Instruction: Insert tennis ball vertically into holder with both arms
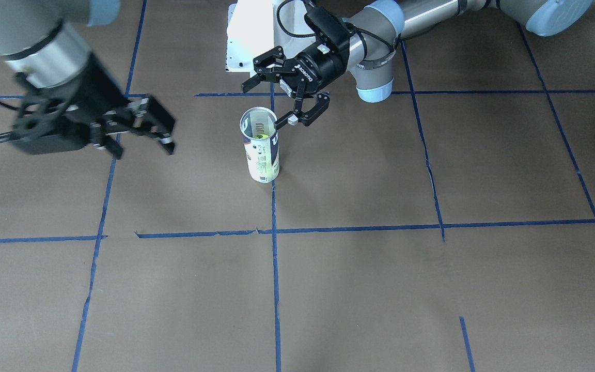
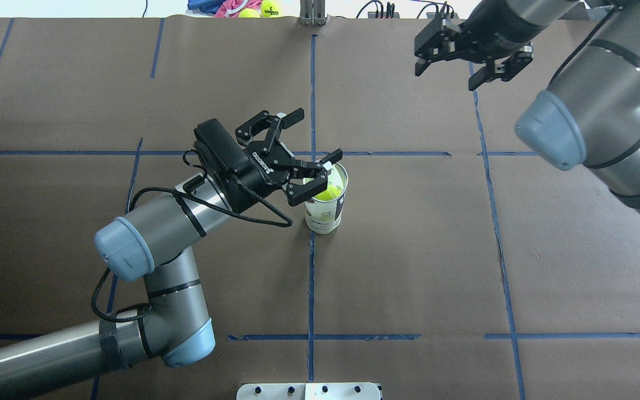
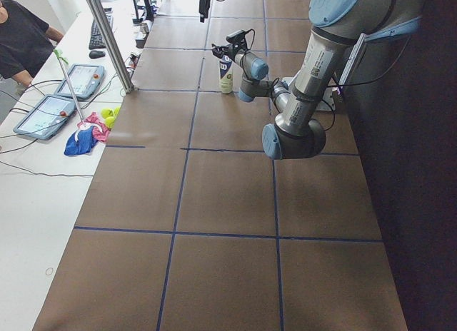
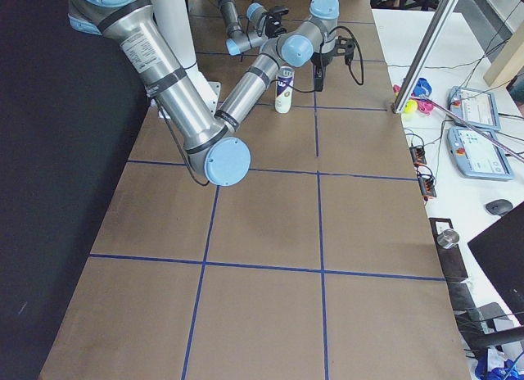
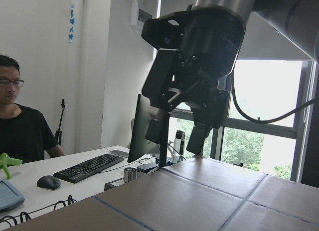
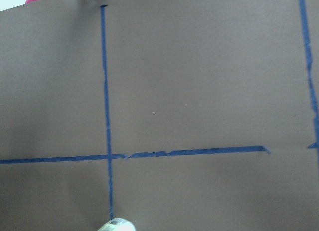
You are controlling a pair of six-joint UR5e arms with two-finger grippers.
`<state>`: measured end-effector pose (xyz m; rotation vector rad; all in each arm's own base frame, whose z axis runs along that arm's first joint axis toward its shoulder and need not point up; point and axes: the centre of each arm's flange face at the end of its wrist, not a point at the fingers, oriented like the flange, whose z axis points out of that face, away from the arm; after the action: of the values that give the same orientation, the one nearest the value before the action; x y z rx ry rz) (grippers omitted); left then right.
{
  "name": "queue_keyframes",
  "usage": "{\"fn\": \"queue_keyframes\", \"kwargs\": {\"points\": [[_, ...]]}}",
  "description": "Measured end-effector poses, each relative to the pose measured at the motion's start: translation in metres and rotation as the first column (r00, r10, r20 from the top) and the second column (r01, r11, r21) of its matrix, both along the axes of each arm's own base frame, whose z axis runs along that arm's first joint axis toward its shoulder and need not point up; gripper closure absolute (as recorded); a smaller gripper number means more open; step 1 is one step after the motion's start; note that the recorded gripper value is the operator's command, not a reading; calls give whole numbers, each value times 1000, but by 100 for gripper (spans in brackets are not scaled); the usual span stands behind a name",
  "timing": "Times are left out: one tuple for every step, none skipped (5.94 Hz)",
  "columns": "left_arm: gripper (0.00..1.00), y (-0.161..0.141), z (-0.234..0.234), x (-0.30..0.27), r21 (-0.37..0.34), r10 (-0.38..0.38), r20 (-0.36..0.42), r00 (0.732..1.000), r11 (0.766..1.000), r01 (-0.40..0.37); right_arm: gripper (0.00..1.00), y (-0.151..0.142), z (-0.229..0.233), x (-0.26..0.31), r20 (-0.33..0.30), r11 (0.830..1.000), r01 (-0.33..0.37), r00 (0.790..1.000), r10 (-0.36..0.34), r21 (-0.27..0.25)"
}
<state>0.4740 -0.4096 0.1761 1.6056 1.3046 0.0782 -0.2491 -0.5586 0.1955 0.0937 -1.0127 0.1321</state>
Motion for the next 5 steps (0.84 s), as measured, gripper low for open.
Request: {"fn": "queue_keyframes", "kwargs": {"points": [[3, -32, 18, -20, -87, -27, 35, 999, 996, 30, 1, -12, 37, 29, -44, 999, 19, 999, -17, 39], [1, -56, 51, -41, -198, -29, 35, 999, 980, 36, 1, -25, 68, 53, -86, 997, 37, 996, -31, 67], [0, -78, 88, -63, -298, -33, 62, 998, 953, 50, 1, -41, 93, 72, -120, 995, 51, 992, -41, 83], [0, -107, 112, -84, -406, -32, 112, 993, 911, 75, 1, -55, 111, 88, -143, 995, 54, 989, -41, 85], [0, -146, 127, -116, -526, -11, 168, 986, 845, 99, 1, -69, 125, 102, -157, 995, 46, 987, -32, 87]]}}
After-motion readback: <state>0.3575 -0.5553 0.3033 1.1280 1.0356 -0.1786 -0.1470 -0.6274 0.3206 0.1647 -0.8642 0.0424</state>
